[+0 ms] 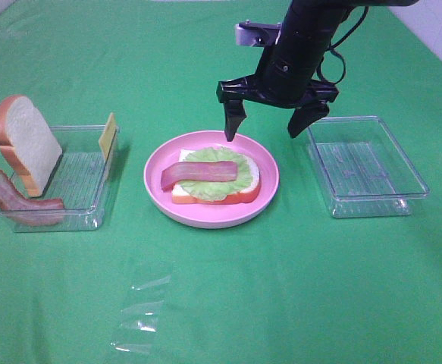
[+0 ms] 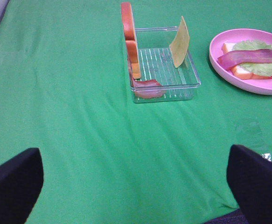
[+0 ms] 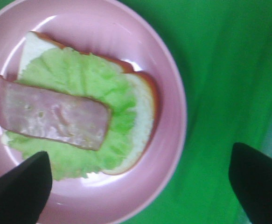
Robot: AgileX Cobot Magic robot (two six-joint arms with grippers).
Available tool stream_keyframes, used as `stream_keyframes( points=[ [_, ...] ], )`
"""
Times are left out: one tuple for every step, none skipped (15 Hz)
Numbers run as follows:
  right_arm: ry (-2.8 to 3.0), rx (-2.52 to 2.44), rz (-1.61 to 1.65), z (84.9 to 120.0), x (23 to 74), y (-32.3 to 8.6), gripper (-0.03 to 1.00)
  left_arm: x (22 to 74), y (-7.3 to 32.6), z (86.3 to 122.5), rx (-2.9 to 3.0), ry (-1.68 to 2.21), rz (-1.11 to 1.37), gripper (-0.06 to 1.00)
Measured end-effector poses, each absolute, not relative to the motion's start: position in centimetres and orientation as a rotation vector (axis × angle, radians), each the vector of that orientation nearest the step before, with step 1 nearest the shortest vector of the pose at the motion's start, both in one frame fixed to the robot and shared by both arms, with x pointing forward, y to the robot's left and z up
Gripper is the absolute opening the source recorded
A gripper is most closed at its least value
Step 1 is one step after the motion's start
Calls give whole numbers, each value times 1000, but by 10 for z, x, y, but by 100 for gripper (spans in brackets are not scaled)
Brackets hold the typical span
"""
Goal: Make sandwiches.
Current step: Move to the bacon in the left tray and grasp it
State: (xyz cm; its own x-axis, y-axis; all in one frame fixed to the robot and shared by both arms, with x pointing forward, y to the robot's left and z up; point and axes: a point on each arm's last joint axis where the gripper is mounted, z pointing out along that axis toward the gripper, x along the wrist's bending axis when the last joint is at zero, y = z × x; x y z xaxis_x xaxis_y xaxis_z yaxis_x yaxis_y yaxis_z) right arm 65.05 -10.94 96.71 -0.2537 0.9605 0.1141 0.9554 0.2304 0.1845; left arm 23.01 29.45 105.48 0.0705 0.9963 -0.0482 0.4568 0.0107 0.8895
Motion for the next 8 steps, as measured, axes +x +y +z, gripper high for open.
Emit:
stream_keyframes(
  points=[
    [2419, 1896, 282, 974, 648, -115, 98, 230, 295, 1055, 1559, 1497, 864, 99],
    [2406, 1911, 219, 983, 647, -123, 98, 230, 295, 1055, 1559, 1497, 864, 99],
    [2379, 1984, 137, 996, 652, -146, 98, 230, 295, 1055, 1559, 1497, 864, 99],
    [2339, 2022, 121, 1002, 658, -162, 98, 230, 295, 1055, 1559, 1497, 864, 99],
    [2276, 2041, 108, 1008, 666, -183, 98, 230, 295, 1055, 1559, 1497, 864, 99],
    [2251, 2046, 108, 1010, 669, -190, 98, 230, 295, 1055, 1559, 1497, 864, 99],
    [2192, 2064, 90, 1013, 675, -211, 98, 230, 295, 1055, 1559, 1497, 864, 99],
    [2147, 2087, 68, 1013, 678, -229, 98, 230, 295, 1055, 1559, 1497, 864, 99]
  ],
)
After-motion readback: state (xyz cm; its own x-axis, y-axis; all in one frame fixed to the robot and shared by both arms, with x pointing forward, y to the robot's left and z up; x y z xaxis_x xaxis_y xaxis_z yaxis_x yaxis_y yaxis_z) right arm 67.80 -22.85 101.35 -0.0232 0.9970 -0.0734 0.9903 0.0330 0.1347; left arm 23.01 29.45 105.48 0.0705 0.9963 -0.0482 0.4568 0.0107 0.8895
